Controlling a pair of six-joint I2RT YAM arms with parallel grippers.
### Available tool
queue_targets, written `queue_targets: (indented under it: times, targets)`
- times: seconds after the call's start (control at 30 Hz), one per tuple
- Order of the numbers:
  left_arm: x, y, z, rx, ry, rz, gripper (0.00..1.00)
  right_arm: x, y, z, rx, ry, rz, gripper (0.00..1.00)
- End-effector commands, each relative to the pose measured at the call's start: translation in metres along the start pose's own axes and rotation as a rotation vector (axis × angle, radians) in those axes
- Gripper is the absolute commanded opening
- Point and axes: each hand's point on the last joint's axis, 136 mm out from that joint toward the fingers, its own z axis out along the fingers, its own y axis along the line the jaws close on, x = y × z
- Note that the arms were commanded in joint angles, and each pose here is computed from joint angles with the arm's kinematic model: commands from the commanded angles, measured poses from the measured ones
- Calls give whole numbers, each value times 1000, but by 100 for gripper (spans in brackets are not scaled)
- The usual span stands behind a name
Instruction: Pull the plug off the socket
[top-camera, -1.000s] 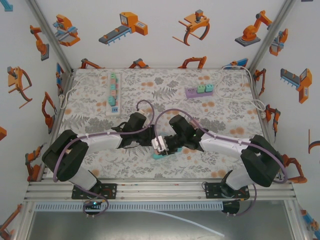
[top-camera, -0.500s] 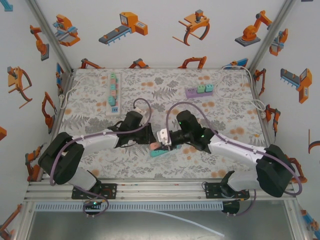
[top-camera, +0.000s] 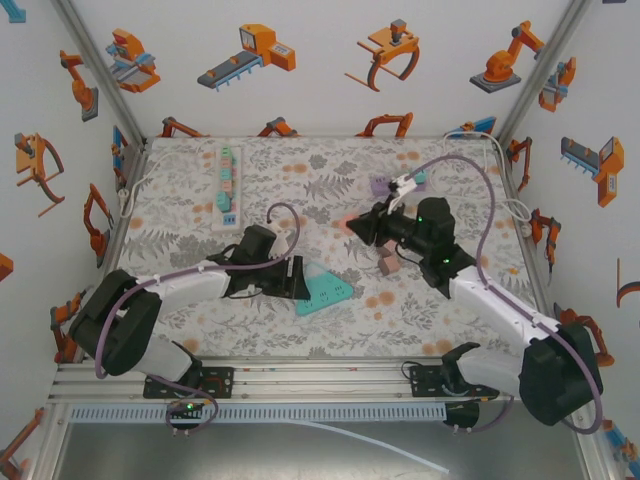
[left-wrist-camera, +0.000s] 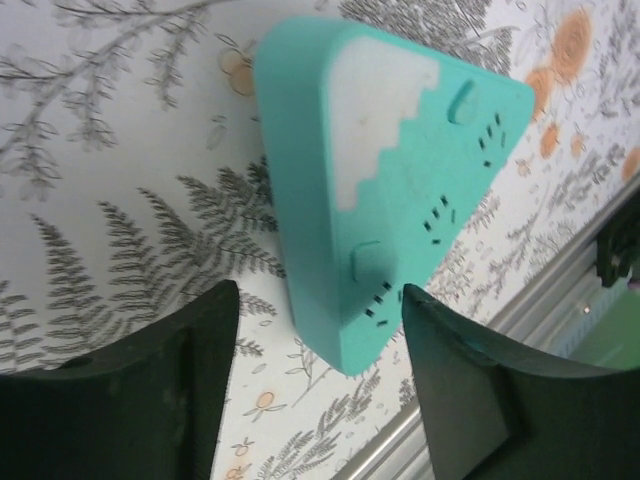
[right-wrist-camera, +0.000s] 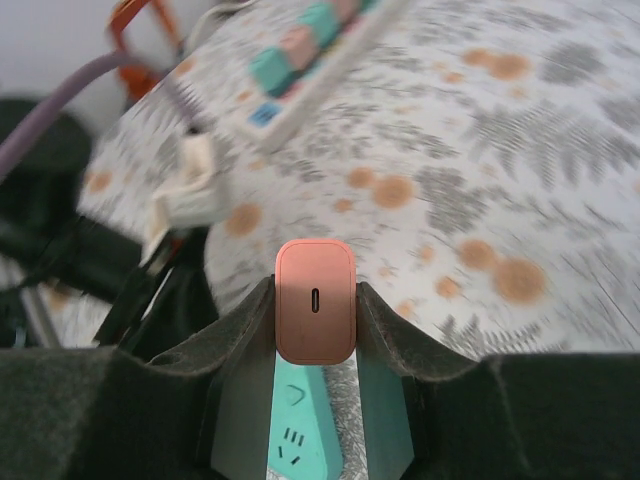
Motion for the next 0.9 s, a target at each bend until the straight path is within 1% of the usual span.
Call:
queue_targets:
  times: [0.0, 0.1, 0.17, 0.23, 0.3, 0.4, 0.5, 0.63, 0.7, 0.73, 0.8, 0.87]
  targets:
    - [4, -21, -4, 82, 16, 62, 66, 1, -67, -27, 277, -77, 321, 3]
    - [-3, -29, -12, 96, -30, 80, 71, 21, -113, -56, 434, -89, 480, 3]
    - [-9, -36, -21, 114, -65, 98, 76, 39, -136, -75, 516, -96, 565, 3]
    - [-14, -42, -29, 123, -89, 113, 80, 57, -154, -91, 581, -117, 652, 3]
    - [-19, -46, -38, 100, -92, 128, 84, 78, -168, -105, 642, -130, 735, 4]
    - [-28, -58, -51, 107, -129, 164, 88, 100, -178, -112, 682, -125, 785, 5]
    - [-33, -65, -61, 117, -163, 183, 90, 114, -183, -111, 686, -116, 799, 5]
    - [-32, -63, -65, 102, -164, 180, 92, 127, -188, -106, 687, -94, 812, 7]
    - [-30, -65, -64, 102, -158, 181, 93, 133, -190, -103, 686, -83, 819, 11]
    - [-30, -66, -64, 101, -160, 185, 93, 135, -192, -102, 688, -76, 824, 16]
    - [-30, -66, -64, 94, -162, 188, 94, 140, -194, -101, 696, -62, 836, 27]
    - [-30, -64, -62, 88, -162, 188, 95, 145, -195, -103, 712, -56, 851, 40]
